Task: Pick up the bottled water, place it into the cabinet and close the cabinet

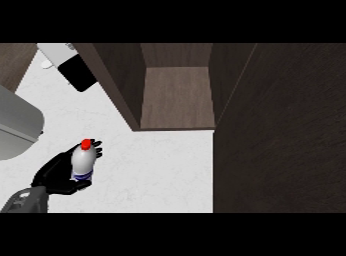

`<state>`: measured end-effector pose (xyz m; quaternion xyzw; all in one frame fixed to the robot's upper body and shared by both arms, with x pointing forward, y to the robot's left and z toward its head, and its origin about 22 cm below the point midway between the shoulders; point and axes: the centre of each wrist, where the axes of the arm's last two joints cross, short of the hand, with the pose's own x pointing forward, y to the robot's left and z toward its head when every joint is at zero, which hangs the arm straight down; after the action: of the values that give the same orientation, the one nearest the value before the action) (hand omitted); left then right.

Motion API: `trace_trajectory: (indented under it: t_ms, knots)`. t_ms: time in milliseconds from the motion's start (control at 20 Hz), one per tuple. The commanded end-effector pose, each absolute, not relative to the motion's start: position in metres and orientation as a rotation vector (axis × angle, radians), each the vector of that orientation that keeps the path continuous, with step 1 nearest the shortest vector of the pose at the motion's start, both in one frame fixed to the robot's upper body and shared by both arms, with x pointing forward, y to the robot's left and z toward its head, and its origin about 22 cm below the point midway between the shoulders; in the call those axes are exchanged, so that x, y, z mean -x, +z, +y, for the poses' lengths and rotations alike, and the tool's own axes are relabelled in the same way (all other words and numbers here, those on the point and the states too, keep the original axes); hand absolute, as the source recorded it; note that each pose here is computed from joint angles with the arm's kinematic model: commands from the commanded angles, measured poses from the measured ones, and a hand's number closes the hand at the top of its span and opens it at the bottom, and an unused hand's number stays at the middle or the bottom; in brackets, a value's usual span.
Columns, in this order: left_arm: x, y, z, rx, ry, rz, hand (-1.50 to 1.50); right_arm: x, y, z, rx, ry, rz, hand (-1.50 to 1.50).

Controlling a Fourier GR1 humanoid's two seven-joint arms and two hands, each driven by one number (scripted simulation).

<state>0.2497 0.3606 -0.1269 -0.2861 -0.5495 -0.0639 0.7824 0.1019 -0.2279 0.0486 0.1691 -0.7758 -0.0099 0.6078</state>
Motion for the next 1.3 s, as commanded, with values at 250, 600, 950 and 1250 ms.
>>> trace_trajectory:
  t_ms: [250, 600, 950, 1250]
  knots:
    - [-0.236, -0.136, 0.357, 0.886, -0.115, -1.250, 1.50, -0.098, 0.059, -0.227, -0.381, -0.022, -1.811, -1.50]
    - [-0.246, -0.135, 0.337, 0.775, -0.041, -1.376, 1.50, -0.094, 0.046, -0.227, -0.386, -0.046, -1.800, -1.50]
    - [-0.214, -0.161, 0.308, 0.373, 0.421, -1.555, 1.50, -0.097, 0.050, -0.230, -0.363, -0.032, -1.780, -1.50]
    - [-0.214, -0.157, 0.298, 0.420, 0.494, -1.598, 1.50, -0.086, 0.048, -0.227, -0.372, -0.035, -1.788, -1.50]
